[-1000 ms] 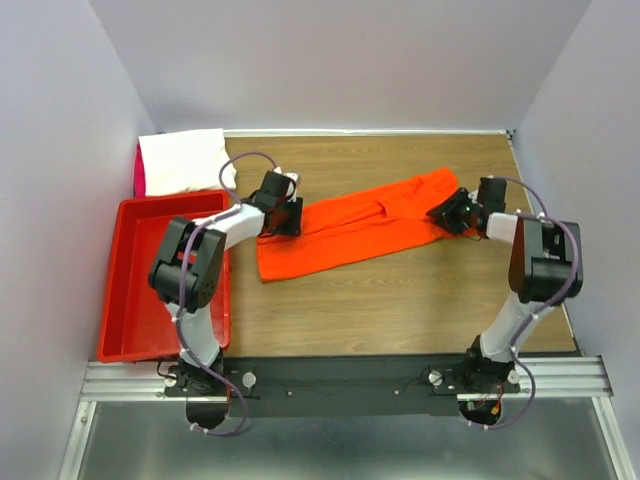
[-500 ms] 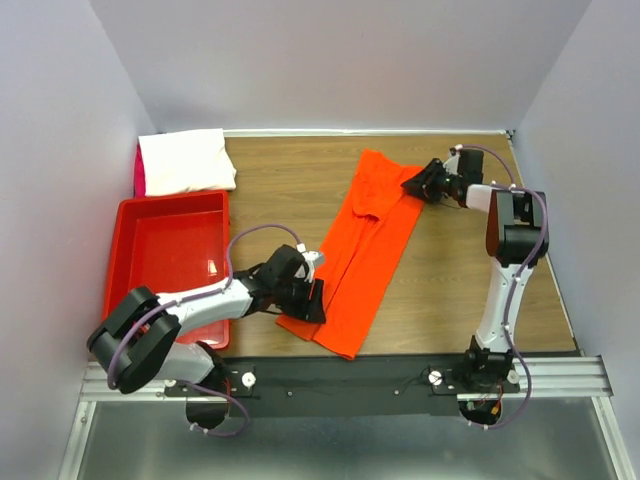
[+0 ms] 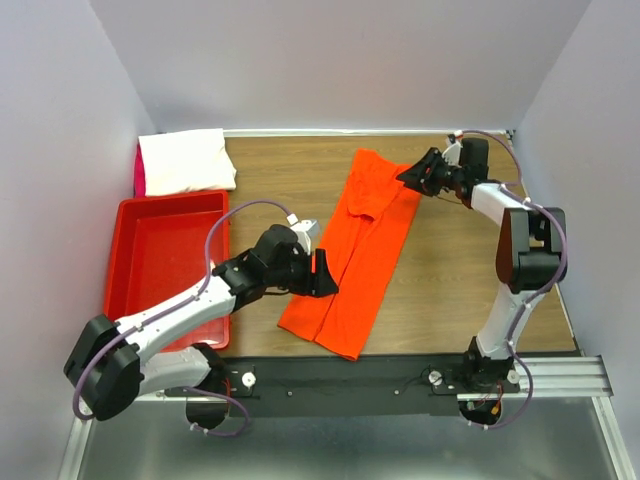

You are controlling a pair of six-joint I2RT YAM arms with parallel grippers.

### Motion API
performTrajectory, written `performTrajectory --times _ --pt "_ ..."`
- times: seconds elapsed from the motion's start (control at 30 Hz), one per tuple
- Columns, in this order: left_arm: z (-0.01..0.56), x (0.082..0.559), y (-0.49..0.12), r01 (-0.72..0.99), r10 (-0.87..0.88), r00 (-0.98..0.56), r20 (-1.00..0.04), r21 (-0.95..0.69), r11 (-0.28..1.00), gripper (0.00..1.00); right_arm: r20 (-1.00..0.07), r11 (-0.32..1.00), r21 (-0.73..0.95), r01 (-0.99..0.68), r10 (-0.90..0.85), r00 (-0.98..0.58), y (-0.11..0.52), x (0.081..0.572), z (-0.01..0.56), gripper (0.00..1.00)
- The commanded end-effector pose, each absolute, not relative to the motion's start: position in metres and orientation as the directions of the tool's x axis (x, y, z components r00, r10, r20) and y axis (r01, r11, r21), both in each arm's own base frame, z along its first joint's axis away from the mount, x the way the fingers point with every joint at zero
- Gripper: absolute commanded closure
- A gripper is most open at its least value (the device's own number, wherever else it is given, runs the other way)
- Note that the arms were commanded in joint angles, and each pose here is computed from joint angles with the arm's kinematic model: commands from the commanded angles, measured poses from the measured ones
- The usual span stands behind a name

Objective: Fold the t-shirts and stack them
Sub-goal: Fold the tshirt

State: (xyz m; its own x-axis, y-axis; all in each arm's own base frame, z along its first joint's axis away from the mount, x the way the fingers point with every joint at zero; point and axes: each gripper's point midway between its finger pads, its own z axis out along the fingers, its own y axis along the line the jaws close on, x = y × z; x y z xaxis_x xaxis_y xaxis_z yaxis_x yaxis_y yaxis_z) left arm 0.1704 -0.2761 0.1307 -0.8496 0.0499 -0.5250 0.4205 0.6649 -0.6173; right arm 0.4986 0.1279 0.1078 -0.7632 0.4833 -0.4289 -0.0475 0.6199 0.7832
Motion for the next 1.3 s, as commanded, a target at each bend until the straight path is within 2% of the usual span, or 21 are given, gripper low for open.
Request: performTrajectory --times 0.0,0.2,0.5,0.53,0.6,0.63,0.67,0.77,0.8,0.93,0.97,1.0,1.13,1.23,1.27 --pt "0.109 0.190 -0.266 0.361 0.040 -0.863 -0.503 -0.560 0.746 0.37 -0.408 0.601 0.793 -0.097 0.406 -0.818 0.166 0.457 0.112 0.48" --pt "0.117 0.206 -0.267 0.356 0.011 -0.842 -0.539 -0.541 0.762 0.37 -0.353 0.581 0.810 -0.084 0.368 -0.860 0.191 0.444 0.081 0.50" --pt "0.116 0.213 -0.261 0.338 -0.005 -0.842 -0.539 -0.535 0.774 0.37 -0.393 0.659 0.747 -0.086 0.333 -0.857 0.171 0.478 0.021 0.51" --pt "0.113 0.213 -0.260 0.340 0.001 -0.842 -0.539 -0.529 0.777 0.37 -0.363 0.671 0.740 -0.054 0.330 -0.871 0.168 0.477 0.004 0.51" --pt "0.108 0.212 -0.259 0.344 0.019 -0.845 -0.535 -0.517 0.784 0.37 -0.403 0.709 0.701 -0.076 0.306 -0.862 0.160 0.497 0.000 0.51" --pt "0.106 0.212 -0.258 0.348 0.027 -0.845 -0.533 -0.511 0.786 0.37 -0.352 0.733 0.680 -0.032 0.288 -0.891 0.156 0.490 -0.013 0.51" --pt "0.104 0.212 -0.258 0.357 0.040 -0.843 -0.536 -0.502 0.787 0.37 -0.372 0.764 0.644 -0.030 0.279 -0.885 0.150 0.507 -0.020 0.51" --pt "0.097 0.213 -0.258 0.363 0.067 -0.847 -0.527 -0.482 0.797 0.37 -0.379 0.846 0.533 -0.027 0.210 -0.901 0.133 0.512 -0.042 0.50" --pt "0.093 0.212 -0.257 0.362 0.079 -0.852 -0.517 -0.473 0.804 0.37 -0.429 0.864 0.498 -0.071 0.175 -0.886 0.128 0.526 -0.034 0.50" --pt "0.088 0.218 -0.254 0.345 0.080 -0.854 -0.514 -0.446 0.826 0.37 -0.474 0.889 0.449 -0.094 0.148 -0.868 0.120 0.536 -0.004 0.50" --pt "0.086 0.220 -0.250 0.327 0.075 -0.856 -0.511 -0.425 0.844 0.37 -0.510 0.884 0.454 -0.108 0.159 -0.846 0.121 0.538 0.026 0.50" --pt "0.088 0.222 -0.250 0.328 0.072 -0.854 -0.515 -0.426 0.843 0.37 -0.492 0.891 0.444 -0.093 0.156 -0.856 0.121 0.531 0.016 0.50" --pt "0.087 0.228 -0.238 0.287 0.054 -0.846 -0.530 -0.368 0.885 0.37 -0.527 0.920 0.393 -0.005 0.221 -0.821 0.120 0.495 0.078 0.49" --pt "0.089 0.230 -0.228 0.268 0.050 -0.837 -0.544 -0.328 0.906 0.37 -0.480 0.960 0.261 0.097 0.216 -0.850 0.118 0.438 0.070 0.47" --pt "0.088 0.229 -0.226 0.267 0.055 -0.841 -0.539 -0.324 0.908 0.37 -0.511 0.966 0.233 0.111 0.219 -0.831 0.116 0.426 0.087 0.46"
